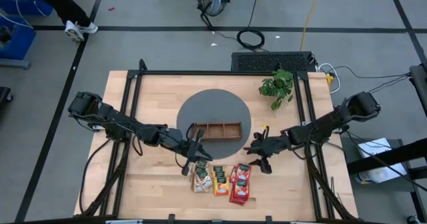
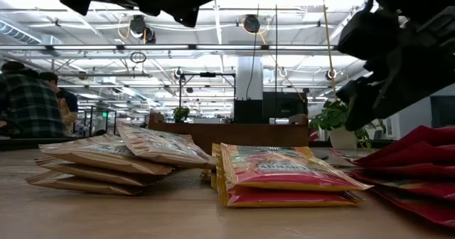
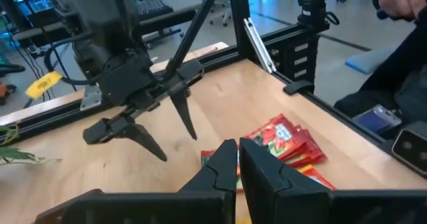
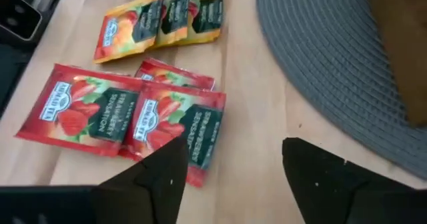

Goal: Pick & Place Tea
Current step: Put the red tea bag into the right slot of the wooden organizer

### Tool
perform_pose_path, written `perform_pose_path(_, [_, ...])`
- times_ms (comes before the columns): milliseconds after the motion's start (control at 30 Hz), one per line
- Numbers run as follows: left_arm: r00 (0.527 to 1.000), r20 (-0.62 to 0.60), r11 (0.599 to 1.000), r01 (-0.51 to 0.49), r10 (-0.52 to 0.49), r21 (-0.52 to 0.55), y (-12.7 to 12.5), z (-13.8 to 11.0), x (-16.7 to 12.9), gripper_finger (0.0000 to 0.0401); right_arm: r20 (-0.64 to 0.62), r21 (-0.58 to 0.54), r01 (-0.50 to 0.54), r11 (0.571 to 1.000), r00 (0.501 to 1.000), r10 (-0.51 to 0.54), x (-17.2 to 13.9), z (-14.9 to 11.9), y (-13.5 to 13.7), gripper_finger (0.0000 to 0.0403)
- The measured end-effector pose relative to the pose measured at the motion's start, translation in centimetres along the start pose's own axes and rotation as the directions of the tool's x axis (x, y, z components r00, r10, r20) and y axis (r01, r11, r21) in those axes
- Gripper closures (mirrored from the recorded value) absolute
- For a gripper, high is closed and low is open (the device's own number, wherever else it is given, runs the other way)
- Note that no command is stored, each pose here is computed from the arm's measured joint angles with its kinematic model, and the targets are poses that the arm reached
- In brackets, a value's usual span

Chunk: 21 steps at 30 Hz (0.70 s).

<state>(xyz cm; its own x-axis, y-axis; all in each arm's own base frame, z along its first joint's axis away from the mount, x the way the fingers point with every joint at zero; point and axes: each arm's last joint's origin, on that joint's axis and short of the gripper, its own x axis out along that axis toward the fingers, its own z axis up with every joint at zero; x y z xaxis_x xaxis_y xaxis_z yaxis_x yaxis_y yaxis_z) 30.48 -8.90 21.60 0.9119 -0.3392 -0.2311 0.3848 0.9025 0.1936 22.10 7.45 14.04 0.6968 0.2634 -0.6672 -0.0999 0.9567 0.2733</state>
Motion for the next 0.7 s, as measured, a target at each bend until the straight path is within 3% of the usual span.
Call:
perform_pose_path(167, [1.000, -0.002, 1.000, -0.002, 0.002, 0.005, 0.1, 0.0, 0.0, 0.0375, 0.017, -0.057, -0.051, 0.997, 0.999, 0.052, 0.9, 0.3, -0.6, 0.0179])
perform_pose_path(500, [1.000, -0.003, 1.000, -0.002, 0.002, 0.013, 0.1, 0.0, 0.0, 0.0375, 0.055, -0.061, -0.164, 0.985, 0.984, 0.167, 3.1, 0.6, -2.5, 0.0184])
perform_pose_path(700, [1.000, -0.009, 1.000, -0.001, 0.001, 0.015, 0.1, -0.1, 0.0, 0.0375, 0.038, -0.082, -0.180, 0.980, 0.982, 0.183, 3.9, 0.2, -2.8, 0.0190])
